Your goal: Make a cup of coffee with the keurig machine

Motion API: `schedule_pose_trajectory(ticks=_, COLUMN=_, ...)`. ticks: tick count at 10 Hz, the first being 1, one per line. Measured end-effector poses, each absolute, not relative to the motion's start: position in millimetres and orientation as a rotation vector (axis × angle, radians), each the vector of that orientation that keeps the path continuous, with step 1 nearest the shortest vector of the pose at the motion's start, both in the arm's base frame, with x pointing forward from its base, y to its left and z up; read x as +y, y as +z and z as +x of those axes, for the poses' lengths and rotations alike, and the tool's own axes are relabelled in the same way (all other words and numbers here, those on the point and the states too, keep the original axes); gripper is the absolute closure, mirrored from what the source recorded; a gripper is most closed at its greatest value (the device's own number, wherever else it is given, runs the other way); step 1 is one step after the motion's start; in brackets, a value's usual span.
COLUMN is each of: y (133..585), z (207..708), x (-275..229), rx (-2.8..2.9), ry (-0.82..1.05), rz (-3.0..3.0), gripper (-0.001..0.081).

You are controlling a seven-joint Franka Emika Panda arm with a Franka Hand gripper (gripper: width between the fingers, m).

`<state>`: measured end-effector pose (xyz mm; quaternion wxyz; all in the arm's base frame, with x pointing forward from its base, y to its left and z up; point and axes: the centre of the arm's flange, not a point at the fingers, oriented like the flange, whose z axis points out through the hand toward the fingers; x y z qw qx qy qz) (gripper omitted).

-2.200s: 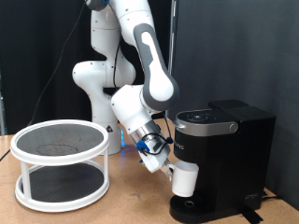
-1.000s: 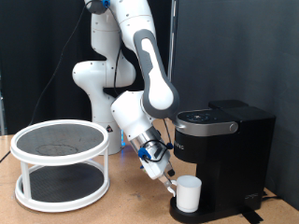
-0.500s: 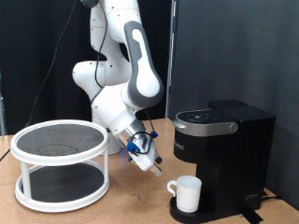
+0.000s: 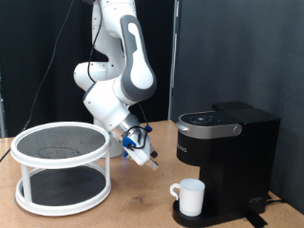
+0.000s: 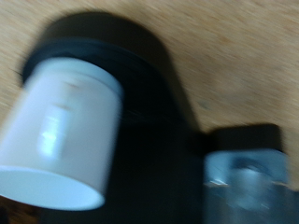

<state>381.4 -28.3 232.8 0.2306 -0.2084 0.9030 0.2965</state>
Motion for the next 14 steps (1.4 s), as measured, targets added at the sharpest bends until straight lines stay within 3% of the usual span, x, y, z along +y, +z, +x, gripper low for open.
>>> schedule_pose_trajectory(ticks=8, y=317.9, z=356.6, x=-12.8, rx=2.33, ry=1.094, rz=-0.587, gripper=0.0072)
schedule_pose_trajectory(ticks=11, y=328.3, z=354.8, x=-10.8, rx=2.305, ry=1.106, rz=-0.593, gripper=0.0072)
schedule_pose_trajectory(ticks=14, y=366.6, z=357.0, x=3.2, rx=2.166, ry=1.163, rz=-0.644, gripper=0.0072)
